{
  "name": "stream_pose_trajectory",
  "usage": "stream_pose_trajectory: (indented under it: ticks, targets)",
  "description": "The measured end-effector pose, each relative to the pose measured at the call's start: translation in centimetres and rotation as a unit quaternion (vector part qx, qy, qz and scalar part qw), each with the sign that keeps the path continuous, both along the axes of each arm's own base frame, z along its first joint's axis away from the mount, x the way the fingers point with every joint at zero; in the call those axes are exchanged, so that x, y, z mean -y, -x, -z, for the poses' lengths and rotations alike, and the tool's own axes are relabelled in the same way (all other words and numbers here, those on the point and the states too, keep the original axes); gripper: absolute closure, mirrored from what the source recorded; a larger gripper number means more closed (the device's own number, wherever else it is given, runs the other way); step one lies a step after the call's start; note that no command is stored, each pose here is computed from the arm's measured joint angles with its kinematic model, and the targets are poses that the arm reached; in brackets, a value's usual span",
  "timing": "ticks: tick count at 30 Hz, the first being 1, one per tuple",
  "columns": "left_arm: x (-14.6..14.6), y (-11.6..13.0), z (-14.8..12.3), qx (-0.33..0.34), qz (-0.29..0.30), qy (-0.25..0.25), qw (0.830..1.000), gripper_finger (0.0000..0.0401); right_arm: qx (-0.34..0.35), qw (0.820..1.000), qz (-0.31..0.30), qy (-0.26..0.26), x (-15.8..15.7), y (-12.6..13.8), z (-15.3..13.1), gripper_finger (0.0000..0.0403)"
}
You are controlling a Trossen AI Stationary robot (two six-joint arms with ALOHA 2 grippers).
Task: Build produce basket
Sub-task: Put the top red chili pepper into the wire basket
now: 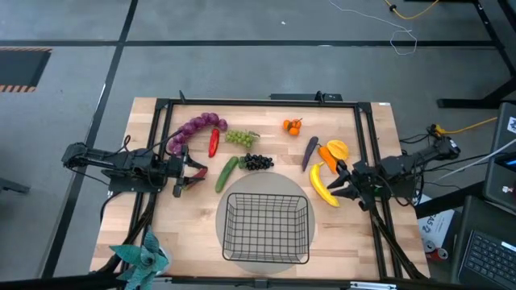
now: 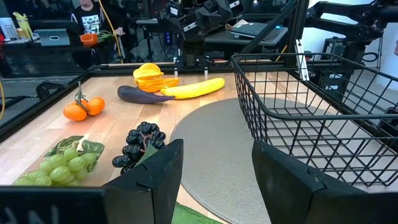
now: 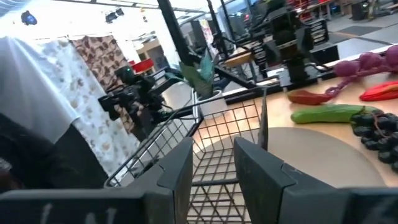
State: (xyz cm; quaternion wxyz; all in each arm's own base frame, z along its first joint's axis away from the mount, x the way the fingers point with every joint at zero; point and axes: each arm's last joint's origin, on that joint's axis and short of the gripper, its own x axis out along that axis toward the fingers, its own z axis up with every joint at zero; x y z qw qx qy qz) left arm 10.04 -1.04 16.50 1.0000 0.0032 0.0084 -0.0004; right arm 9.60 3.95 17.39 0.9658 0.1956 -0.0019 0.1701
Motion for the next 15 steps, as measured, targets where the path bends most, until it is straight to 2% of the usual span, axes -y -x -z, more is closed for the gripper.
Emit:
stream_pose_trajectory:
  ticks: [11, 15]
  targets:
    - [0.0, 0.0, 0.0, 0.0, 0.0, 0.0, 1.0, 0.0213, -0.005, 0.993, 0.12, -0.018, 0.16, 0.1, -0.02, 0.0283]
    - [0.0, 0.0, 0.0, 0.0, 0.0, 0.0, 1.0, 0.0213, -0.014, 0.986, 0.162, -0.043, 0.37, 0.1, 0.07, 0.0283]
